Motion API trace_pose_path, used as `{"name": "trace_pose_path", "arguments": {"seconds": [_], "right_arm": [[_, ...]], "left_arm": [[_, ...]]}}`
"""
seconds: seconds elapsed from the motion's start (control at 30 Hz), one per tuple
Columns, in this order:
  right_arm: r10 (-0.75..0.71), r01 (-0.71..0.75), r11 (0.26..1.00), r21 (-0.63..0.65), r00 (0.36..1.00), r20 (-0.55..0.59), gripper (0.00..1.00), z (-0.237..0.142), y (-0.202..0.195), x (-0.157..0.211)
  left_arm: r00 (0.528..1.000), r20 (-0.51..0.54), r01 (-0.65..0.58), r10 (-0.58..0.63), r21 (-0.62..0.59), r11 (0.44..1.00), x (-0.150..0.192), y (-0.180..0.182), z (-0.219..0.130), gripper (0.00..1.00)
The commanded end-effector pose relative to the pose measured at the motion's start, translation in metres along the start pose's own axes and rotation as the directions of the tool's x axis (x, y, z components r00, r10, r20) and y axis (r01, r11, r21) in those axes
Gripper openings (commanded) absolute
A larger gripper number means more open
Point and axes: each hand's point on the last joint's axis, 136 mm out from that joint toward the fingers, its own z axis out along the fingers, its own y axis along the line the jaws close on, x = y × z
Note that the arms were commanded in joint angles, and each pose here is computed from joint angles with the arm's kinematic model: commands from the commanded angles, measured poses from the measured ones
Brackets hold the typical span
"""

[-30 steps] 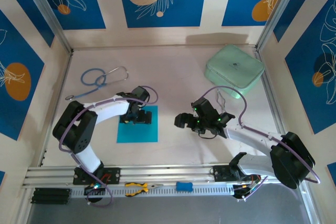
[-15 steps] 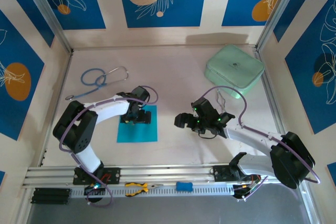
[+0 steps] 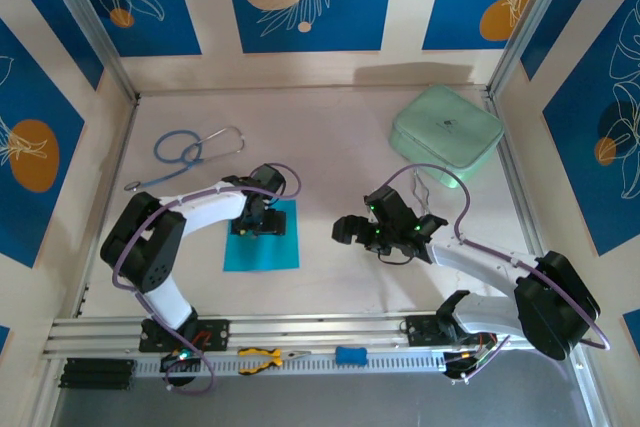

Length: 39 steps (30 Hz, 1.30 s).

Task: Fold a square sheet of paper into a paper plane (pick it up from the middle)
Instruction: First fold the square sheet of paper in half at the center of the table.

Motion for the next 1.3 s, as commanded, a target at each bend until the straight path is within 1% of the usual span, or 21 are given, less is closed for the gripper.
{"name": "trace_pose_path", "arguments": {"seconds": [0.0,0.27,0.47,0.6,0.73,0.93,1.03,1.27], "right_arm": [[-0.001,0.001,1.000,-0.016,1.000,-0.012,0.89,-0.002,0.007,0.000],[0.013,-0.013,1.000,0.007,1.000,-0.006,0.89,-0.003,0.004,0.000],[0.033,-0.033,0.999,0.039,0.999,0.008,0.89,-0.005,-0.003,-0.001],[0.054,-0.056,0.997,0.059,0.998,0.025,0.89,-0.008,-0.009,-0.003],[0.059,-0.061,0.997,0.040,0.997,0.057,0.89,-0.013,-0.009,-0.006],[0.080,-0.086,0.996,0.040,0.989,0.121,0.89,-0.023,-0.015,-0.014],[0.096,-0.103,0.994,0.040,0.985,0.140,0.89,-0.026,-0.018,-0.016],[0.117,-0.124,0.991,0.051,0.984,0.132,0.89,-0.025,-0.023,-0.016]], "left_arm": [[0.998,-0.055,0.005,-0.005,0.004,1.000,0.018,0.001,0.009,0.83],[0.999,0.010,0.029,-0.030,0.101,0.995,0.011,-0.011,-0.004,0.66],[0.997,0.058,0.040,-0.050,0.166,0.985,0.003,-0.021,-0.014,0.62],[0.996,0.064,0.047,-0.061,0.199,0.979,0.001,-0.027,-0.018,0.58],[0.995,0.065,0.055,-0.073,0.239,0.969,-0.002,-0.034,-0.024,0.56],[0.992,0.082,0.060,-0.093,0.338,0.939,-0.006,-0.049,-0.042,0.55],[0.990,0.088,0.065,-0.107,0.389,0.919,-0.010,-0.058,-0.053,0.55],[0.987,0.089,0.071,-0.136,0.518,0.852,-0.018,-0.081,-0.072,0.53]]}}
